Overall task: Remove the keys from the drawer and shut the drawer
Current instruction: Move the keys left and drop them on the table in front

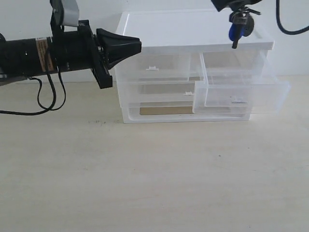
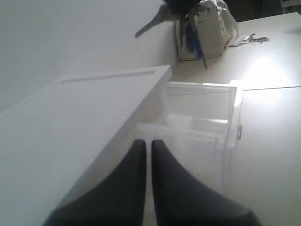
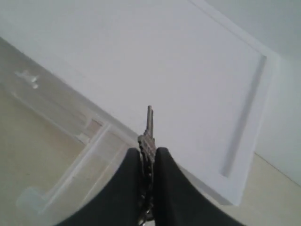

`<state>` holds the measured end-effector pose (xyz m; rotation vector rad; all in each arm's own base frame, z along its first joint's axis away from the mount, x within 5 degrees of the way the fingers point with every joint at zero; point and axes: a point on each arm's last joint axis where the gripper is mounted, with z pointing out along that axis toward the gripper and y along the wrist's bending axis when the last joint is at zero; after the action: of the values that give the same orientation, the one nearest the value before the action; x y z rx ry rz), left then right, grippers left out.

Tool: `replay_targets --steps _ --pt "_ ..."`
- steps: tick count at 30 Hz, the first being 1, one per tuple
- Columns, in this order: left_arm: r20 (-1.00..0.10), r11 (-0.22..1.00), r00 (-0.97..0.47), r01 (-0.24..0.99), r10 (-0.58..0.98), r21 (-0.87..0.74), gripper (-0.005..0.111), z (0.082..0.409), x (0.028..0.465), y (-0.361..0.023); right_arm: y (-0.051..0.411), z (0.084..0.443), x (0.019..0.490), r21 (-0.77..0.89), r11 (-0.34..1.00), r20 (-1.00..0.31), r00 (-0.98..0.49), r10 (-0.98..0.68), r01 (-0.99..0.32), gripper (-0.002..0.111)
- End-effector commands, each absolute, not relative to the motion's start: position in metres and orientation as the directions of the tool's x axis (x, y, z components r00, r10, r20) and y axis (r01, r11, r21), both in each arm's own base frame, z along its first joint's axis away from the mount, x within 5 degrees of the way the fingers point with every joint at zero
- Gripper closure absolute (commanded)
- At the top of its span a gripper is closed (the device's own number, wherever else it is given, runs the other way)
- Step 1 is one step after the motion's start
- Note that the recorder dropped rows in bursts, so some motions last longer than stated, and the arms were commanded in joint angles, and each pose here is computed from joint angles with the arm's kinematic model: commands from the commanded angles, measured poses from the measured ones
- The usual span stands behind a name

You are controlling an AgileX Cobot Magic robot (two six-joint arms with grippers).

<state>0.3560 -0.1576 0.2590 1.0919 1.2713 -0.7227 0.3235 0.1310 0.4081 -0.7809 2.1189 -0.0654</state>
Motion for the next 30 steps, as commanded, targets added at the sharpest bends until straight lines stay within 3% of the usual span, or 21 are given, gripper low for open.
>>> replay_targets --steps 1,4,11,15,30 --pt "-0.966 0.356 0.241 0.898 0.095 0.259 0.102 0.289 0.328 -0.157 0.163 0.414 0.308 -0.305 0.747 -0.736 -0.352 -0.578 -0.590 0.108" --pt "-0.963 0.371 0.257 0.889 0.083 0.269 0.102 0.301 0.314 -0.153 0.182 0.412 0.302 -0.265 0.732 -0.760 -0.331 -0.559 -0.628 0.108" --pt "-0.960 0.371 0.268 0.885 0.086 0.281 0.102 0.305 0.308 -0.151 0.202 0.347 0.345 -0.365 0.699 -0.687 -0.329 -0.648 -0.615 0.108" --pt "-0.959 0.371 0.270 0.885 0.086 0.282 0.102 0.305 0.308 -0.151 0.209 0.328 0.358 -0.385 0.682 -0.668 -0.322 -0.670 -0.622 0.108" --pt "-0.959 0.371 0.270 0.885 0.086 0.282 0.102 0.305 0.308 -0.151 0.214 0.308 0.372 -0.452 0.639 -0.631 -0.283 -0.722 -0.622 0.108"
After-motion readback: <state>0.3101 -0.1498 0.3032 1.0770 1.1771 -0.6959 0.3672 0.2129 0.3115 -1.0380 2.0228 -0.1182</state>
